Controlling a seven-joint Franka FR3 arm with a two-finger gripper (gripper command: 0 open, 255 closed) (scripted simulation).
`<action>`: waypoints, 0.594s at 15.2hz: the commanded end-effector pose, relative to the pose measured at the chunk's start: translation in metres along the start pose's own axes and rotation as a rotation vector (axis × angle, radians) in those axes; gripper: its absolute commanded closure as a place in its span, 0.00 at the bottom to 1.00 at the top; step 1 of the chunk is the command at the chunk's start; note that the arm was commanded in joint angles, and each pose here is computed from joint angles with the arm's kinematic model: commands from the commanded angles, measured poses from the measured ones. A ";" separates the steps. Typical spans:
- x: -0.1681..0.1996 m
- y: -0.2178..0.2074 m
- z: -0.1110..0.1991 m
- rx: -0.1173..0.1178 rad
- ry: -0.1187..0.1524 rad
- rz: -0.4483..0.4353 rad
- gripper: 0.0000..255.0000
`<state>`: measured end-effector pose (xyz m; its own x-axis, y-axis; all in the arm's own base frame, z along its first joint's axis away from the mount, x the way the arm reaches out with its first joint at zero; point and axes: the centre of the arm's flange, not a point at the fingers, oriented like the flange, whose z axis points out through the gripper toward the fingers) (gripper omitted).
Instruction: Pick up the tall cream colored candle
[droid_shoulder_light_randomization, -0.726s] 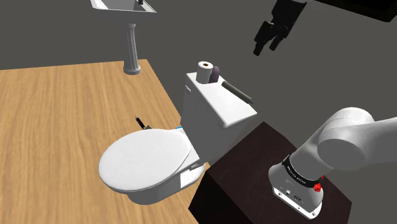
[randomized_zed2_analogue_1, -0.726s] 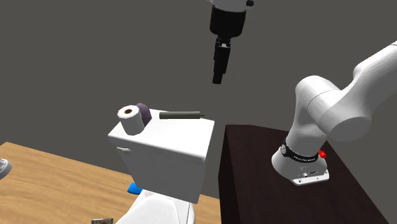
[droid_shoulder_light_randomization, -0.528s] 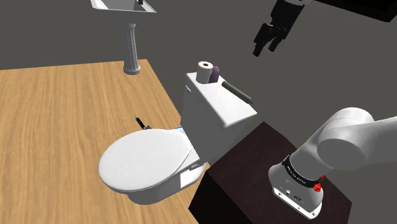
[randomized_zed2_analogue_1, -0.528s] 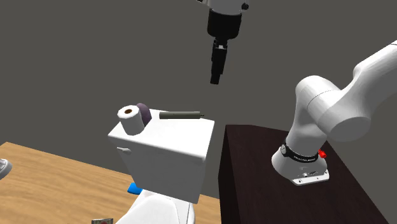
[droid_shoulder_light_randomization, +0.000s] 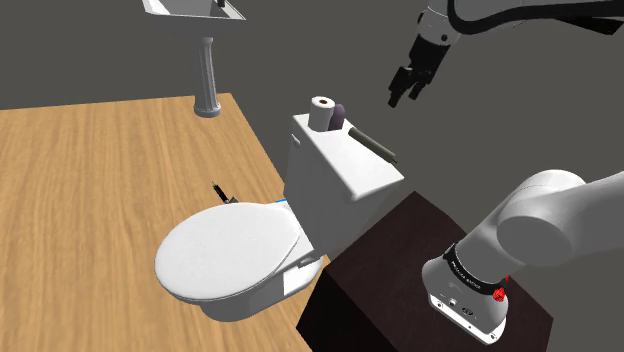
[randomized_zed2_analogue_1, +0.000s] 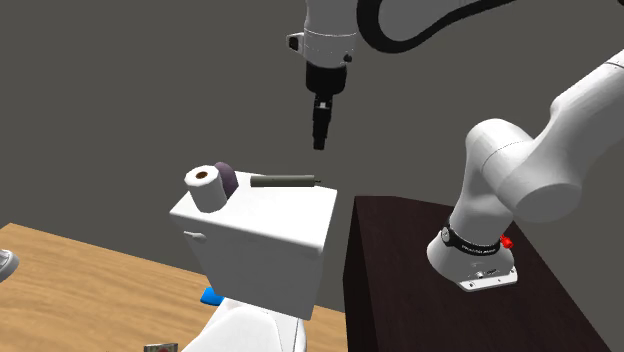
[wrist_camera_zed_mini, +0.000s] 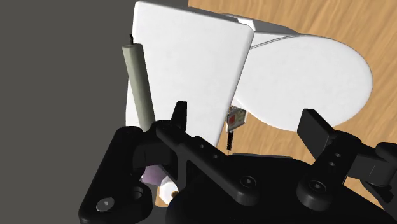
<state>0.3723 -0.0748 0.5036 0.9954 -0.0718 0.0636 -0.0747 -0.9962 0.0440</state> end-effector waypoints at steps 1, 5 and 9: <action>0.014 0.016 0.019 0.004 -0.006 -0.006 0.00; 0.033 0.046 0.060 0.014 -0.021 -0.015 0.00; 0.052 0.075 0.102 0.024 -0.036 -0.025 0.00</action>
<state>0.4195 -0.1490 0.4175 0.9982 -0.0518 0.0292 -0.0524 -0.9984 0.0227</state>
